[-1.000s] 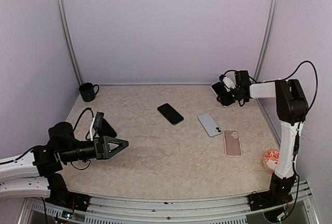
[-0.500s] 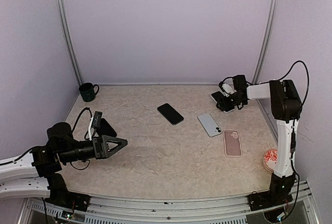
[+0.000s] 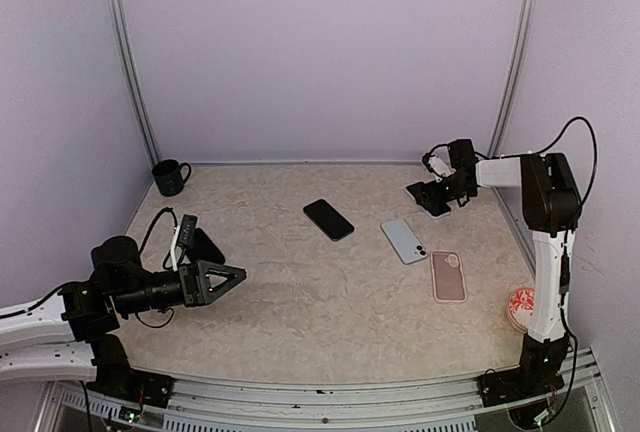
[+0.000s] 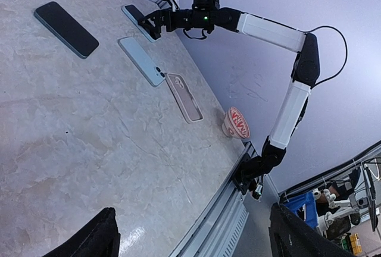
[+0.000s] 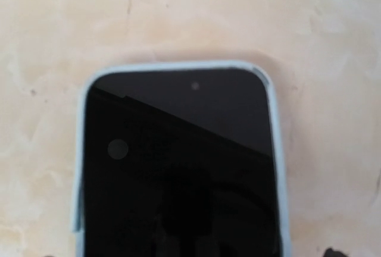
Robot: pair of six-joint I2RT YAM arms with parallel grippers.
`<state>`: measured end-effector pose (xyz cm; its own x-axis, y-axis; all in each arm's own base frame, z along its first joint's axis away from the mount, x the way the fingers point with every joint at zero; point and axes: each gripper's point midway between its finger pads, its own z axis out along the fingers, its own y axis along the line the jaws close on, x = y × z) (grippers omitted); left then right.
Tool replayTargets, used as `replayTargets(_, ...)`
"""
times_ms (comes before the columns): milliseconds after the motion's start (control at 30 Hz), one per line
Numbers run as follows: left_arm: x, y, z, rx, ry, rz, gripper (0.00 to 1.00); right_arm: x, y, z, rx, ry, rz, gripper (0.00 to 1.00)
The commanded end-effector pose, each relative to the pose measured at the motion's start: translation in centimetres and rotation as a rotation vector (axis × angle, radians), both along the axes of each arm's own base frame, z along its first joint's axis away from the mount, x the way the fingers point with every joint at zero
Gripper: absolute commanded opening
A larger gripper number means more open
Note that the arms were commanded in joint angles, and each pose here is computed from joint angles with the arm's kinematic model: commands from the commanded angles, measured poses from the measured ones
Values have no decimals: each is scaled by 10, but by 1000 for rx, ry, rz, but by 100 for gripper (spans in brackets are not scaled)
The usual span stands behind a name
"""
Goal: Put the phone into the phone case
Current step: Place the phone with the phone case at the corner of the board.
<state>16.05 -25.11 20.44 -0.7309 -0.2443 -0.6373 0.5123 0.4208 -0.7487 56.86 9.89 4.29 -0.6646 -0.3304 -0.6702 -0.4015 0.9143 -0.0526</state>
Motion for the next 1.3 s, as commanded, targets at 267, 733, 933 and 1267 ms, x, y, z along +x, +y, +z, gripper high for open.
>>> replayTargets(267,1,-8,3,-4,-10,-14,85,-16,-57,43,63,38,-340,83)
replayTargets(733,2,-16,3,9,-8,-23,85,-21,-77,1,-20,126,-386,42)
replayTargets(933,2,-17,1,13,-3,-18,85,-41,-69,7,33,153,-381,41)
replayTargets(1267,4,-30,-3,18,-1,-42,85,-111,-28,13,50,145,-276,52)
